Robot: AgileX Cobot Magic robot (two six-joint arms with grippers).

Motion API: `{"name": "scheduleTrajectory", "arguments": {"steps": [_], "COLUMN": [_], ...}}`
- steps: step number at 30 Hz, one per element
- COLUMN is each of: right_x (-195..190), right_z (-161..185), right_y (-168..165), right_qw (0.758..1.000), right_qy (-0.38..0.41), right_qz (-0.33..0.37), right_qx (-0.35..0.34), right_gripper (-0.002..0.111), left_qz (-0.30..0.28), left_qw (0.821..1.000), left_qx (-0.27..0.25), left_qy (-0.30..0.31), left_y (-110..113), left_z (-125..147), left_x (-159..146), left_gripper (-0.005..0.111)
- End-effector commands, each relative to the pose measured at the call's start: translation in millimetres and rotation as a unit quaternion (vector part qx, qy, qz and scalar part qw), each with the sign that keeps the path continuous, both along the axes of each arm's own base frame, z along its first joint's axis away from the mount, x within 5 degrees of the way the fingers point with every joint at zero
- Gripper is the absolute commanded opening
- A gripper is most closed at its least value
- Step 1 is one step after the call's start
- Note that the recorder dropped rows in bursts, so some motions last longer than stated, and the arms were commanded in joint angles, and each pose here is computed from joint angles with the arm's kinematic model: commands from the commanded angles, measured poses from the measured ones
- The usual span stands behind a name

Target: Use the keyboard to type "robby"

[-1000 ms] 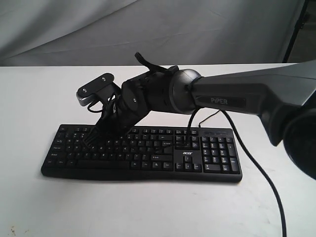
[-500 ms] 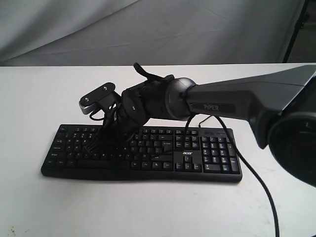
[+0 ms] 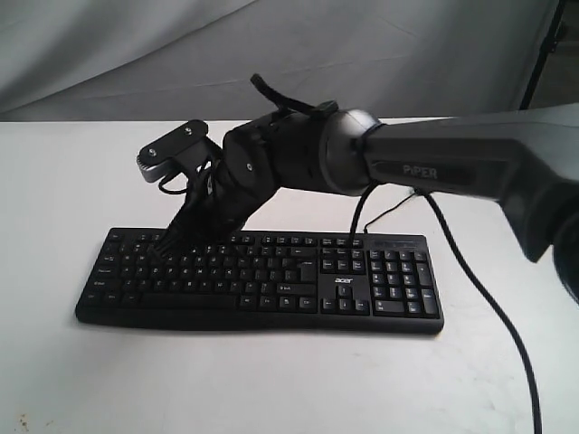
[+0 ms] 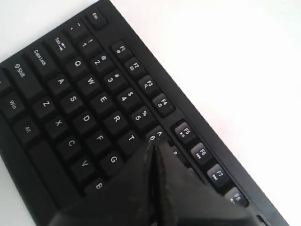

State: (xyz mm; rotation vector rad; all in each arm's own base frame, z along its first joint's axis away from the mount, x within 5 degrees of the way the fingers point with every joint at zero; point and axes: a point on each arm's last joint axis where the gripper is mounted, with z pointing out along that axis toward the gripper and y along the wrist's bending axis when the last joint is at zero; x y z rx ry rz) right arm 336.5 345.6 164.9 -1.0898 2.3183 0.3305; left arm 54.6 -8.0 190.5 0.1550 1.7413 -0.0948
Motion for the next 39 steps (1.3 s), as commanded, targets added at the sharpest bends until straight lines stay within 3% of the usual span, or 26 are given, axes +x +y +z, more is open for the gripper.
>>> {"name": "scheduleTrajectory", "arguments": {"steps": [1,6,10,16,30,34,39], "right_x": [-7,-30,-67,-109,-121,-141,-164], "right_z": [23,35,72,110,117,137,171], "right_y": [-12,-57,-101,-141,-156,-179,-235], "right_qw": [0.999,0.999,0.997,0.990,0.991,0.993,0.982], "right_qy": [-0.040,-0.034,-0.050,-0.104,-0.098,-0.102,-0.113], "right_qz": [0.008,-0.020,-0.040,-0.043,-0.049,-0.038,-0.148], "right_qx": [0.009,0.011,0.036,0.087,0.082,0.034,0.033], "right_gripper": [0.000,0.000,0.000,0.000,0.000,0.000,0.000], "left_qz": [-0.003,-0.003,-0.003,-0.003,-0.003,-0.003,-0.003], "left_qw": [1.000,1.000,1.000,1.000,1.000,1.000,1.000], "left_qx": [0.000,0.000,0.000,0.000,0.000,0.000,0.000], "left_qy": [-0.003,-0.003,-0.003,-0.003,-0.003,-0.003,-0.003], "left_y": [0,0,0,0,0,0,0], "left_z": [-1,-1,-1,-1,-1,-1,-1], "left_x": [0,0,0,0,0,0,0], "left_gripper": [0.000,0.000,0.000,0.000,0.000,0.000,0.000]}}
